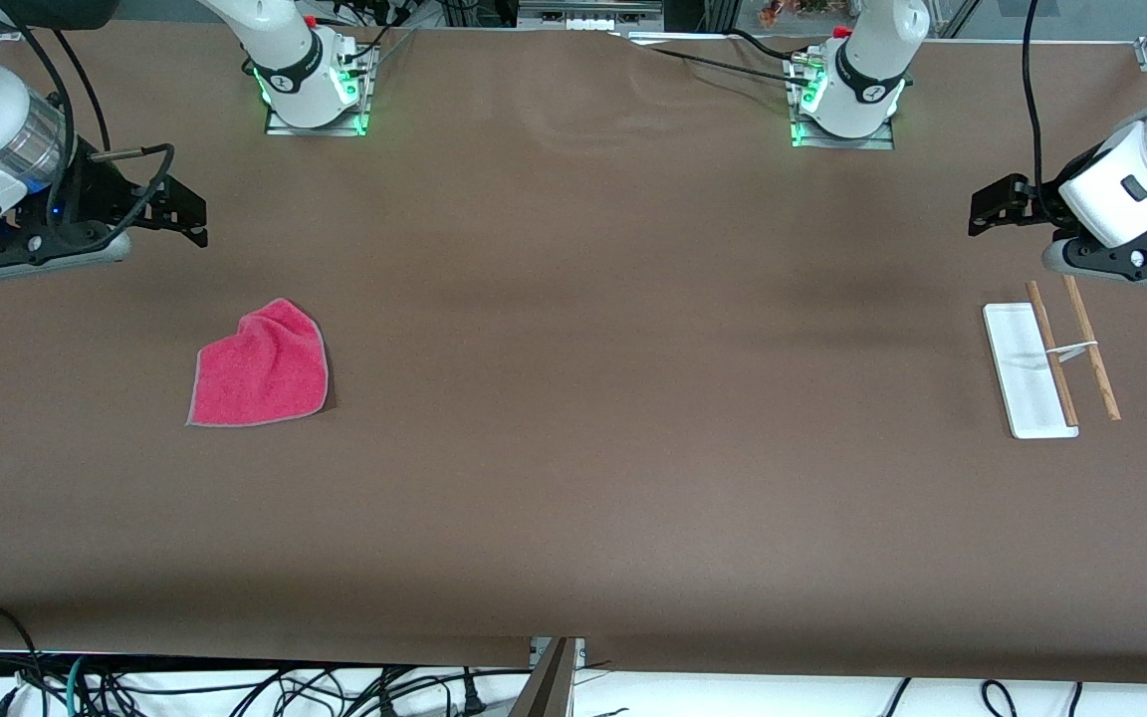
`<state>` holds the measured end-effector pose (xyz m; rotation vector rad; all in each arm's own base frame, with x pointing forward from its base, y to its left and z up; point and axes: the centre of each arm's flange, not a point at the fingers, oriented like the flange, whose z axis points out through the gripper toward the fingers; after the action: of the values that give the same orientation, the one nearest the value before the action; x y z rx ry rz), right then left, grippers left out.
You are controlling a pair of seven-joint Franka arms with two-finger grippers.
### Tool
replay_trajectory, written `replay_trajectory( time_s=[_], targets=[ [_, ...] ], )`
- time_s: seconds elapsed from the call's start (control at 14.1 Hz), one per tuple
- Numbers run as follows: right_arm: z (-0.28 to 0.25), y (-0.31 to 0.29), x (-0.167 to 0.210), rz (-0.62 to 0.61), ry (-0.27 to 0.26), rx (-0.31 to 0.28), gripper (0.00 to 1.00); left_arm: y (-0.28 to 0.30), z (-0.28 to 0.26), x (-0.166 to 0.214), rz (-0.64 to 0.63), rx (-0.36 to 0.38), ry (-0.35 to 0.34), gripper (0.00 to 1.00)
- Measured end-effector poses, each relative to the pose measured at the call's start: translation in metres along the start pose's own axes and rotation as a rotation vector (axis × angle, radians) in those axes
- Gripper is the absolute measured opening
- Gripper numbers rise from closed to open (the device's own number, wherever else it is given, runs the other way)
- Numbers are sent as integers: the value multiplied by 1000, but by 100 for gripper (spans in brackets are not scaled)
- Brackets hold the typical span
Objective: Pass towel and hang on rack
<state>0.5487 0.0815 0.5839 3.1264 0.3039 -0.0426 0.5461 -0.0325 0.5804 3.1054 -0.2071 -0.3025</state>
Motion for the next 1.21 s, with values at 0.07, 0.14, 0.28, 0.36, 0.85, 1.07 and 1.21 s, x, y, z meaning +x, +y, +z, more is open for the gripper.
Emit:
replay_trajectory(
  time_s=[0.07, 0.14, 0.28, 0.36, 0.85, 1.07, 1.21],
  targets=[
    [0, 0, -1, 0, -6, 0, 100, 0, 0, 0, 0, 0, 0, 100],
    [2, 0, -2, 1, -20, 1, 100, 0, 0, 0, 0, 0, 0, 100],
    [3, 0, -3, 2, -30, 1, 100, 0, 0, 0, 0, 0, 0, 100],
    [3, 0, -3, 2, -30, 1, 100, 0, 0, 0, 0, 0, 0, 100],
    [3, 1, -3, 1, -34, -10, 100, 0, 0, 0, 0, 0, -1, 100],
    [3, 1, -3, 1, -34, -11, 100, 0, 0, 0, 0, 0, 0, 100],
    [3, 1, -3, 1, -34, -11, 100, 0, 0, 0, 0, 0, 0, 100]
  ],
)
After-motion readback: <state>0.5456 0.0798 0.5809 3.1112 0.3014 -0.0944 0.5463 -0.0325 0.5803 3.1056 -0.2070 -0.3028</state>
